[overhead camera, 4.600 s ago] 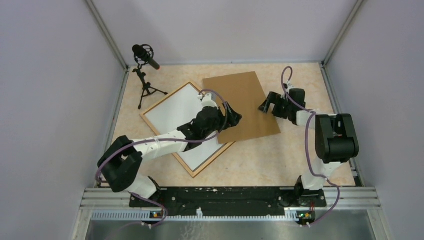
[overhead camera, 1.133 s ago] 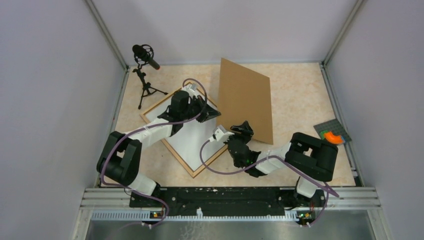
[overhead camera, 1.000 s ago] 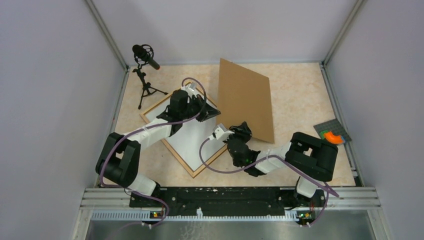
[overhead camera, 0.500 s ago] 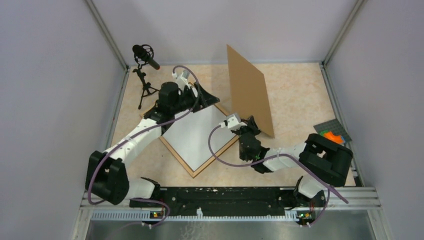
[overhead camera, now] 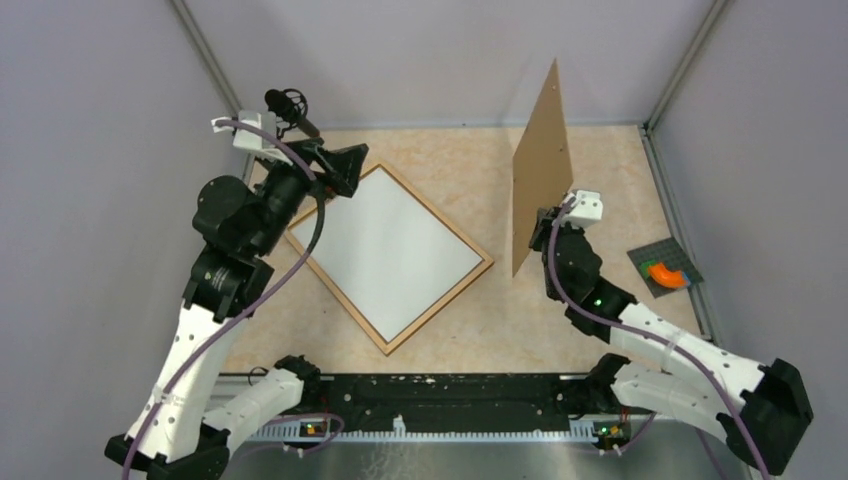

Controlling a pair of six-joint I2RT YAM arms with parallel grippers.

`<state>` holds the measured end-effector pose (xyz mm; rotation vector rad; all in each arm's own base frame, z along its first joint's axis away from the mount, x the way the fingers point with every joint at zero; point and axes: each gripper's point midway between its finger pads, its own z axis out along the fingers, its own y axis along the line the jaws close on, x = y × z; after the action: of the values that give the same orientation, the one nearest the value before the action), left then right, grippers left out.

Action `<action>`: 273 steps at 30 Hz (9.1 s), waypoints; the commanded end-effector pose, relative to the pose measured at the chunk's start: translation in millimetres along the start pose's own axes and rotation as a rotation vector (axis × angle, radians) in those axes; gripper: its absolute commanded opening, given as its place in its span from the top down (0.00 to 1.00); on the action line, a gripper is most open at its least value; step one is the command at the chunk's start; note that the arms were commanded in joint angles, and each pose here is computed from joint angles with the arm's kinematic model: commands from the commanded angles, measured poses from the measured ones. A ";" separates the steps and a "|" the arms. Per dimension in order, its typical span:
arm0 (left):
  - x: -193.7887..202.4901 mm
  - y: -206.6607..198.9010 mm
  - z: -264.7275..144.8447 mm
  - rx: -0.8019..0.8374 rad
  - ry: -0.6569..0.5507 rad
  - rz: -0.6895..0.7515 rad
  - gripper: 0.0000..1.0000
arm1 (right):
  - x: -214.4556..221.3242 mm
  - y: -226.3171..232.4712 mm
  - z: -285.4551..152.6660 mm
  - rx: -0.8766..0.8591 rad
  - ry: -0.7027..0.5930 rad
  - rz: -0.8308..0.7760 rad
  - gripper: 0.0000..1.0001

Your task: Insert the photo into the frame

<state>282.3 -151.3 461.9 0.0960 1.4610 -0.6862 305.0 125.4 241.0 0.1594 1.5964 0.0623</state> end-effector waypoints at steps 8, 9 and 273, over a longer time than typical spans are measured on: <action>45.0 64.6 -6.6 -0.223 0.037 0.201 0.01 | -82.9 28.2 -39.6 -0.192 -0.004 0.626 1.00; 48.9 68.0 -7.3 -0.232 0.037 0.207 0.01 | -87.3 27.2 -41.1 -0.188 -0.006 0.673 1.00; 85.9 66.0 -16.5 -0.160 0.059 0.073 0.01 | 280.6 71.7 -87.0 0.050 1.103 0.347 0.52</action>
<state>298.5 -121.6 341.2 0.0451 1.6139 -0.4874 267.3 282.0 28.0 0.5484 2.4307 0.6546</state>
